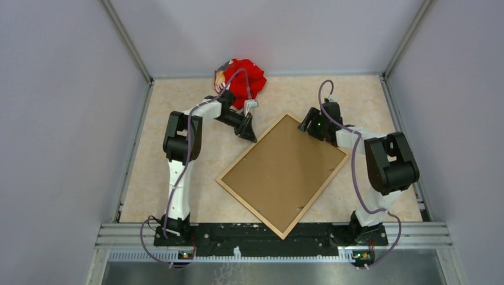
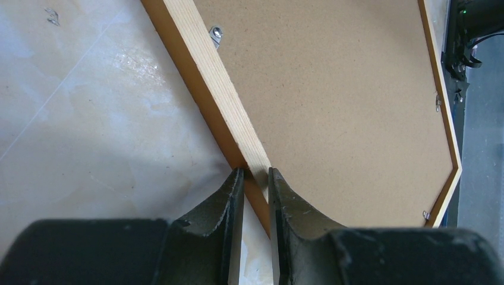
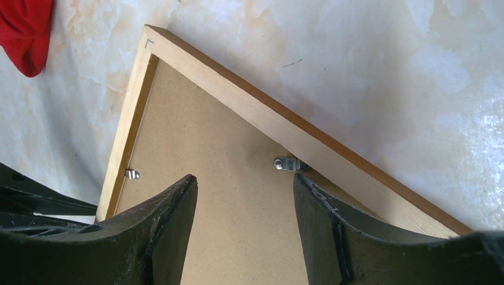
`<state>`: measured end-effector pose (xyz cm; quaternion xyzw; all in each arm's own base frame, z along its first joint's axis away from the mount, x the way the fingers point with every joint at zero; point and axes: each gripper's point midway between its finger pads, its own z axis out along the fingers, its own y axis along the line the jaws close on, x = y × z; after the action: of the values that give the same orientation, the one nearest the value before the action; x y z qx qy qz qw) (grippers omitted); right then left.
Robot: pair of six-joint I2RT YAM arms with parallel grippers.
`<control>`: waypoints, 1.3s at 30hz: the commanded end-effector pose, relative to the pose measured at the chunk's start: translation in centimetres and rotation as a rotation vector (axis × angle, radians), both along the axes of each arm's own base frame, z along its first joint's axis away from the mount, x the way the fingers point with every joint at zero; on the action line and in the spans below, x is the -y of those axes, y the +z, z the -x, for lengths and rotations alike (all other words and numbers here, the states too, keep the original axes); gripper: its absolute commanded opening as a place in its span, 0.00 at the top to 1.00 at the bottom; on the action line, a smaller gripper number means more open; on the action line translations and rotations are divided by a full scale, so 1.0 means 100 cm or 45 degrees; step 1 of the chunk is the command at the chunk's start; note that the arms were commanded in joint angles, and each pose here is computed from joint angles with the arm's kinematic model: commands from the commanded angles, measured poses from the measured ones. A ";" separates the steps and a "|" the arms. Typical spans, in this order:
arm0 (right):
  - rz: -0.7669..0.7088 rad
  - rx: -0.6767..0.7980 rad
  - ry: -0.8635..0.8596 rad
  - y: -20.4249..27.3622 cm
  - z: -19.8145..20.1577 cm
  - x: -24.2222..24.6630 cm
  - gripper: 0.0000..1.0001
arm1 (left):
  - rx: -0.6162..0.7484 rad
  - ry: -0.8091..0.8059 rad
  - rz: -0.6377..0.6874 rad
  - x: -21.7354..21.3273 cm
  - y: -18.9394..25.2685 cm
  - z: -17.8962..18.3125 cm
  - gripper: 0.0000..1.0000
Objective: Put the photo into the frame
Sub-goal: Install the photo frame at the center of the board.
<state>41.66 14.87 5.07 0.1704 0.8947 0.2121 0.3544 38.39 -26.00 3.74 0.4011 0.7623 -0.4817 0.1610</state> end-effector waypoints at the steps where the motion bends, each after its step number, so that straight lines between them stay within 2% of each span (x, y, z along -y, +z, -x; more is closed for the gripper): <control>1: -0.001 0.069 -0.040 0.007 -0.021 0.003 0.39 | -0.044 -0.048 -0.085 -0.004 -0.011 0.020 0.75; 9: -0.032 0.116 -0.033 0.007 -0.026 -0.002 0.39 | -0.045 -0.061 -0.084 -0.002 -0.012 0.021 0.75; 15: -0.022 0.176 0.030 0.032 -0.025 -0.006 0.38 | -0.024 -0.055 -0.099 0.000 -0.007 0.013 0.73; 17: -0.008 0.185 0.049 0.045 -0.019 -0.004 0.38 | -0.009 -0.033 -0.104 -0.001 -0.001 0.002 0.71; 19: 0.006 0.188 0.062 0.056 -0.004 -0.001 0.37 | 0.003 -0.006 -0.119 -0.006 0.007 -0.009 0.61; 22: 0.038 0.165 0.081 0.069 0.027 0.007 0.36 | 0.066 0.045 -0.122 -0.015 0.028 -0.025 0.49; 27: 0.098 0.054 0.170 0.070 0.102 0.011 0.35 | 0.154 0.084 -0.175 -0.040 0.062 -0.028 0.43; 31: 0.147 -0.077 0.350 0.055 0.177 -0.002 0.34 | 0.124 0.002 -0.293 -0.065 0.062 0.012 0.43; 36: 0.101 -0.115 0.615 0.065 0.252 -0.037 0.43 | 0.174 -0.044 -0.501 -0.104 0.044 0.058 0.43; 39: 0.143 -0.242 0.692 0.058 0.295 -0.049 0.46 | 0.157 0.000 -0.537 -0.120 0.045 0.073 0.44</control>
<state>17.40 19.21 11.50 -0.0575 0.9259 0.2527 0.2748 32.75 -16.55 7.98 0.4386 0.8272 -0.3291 0.1227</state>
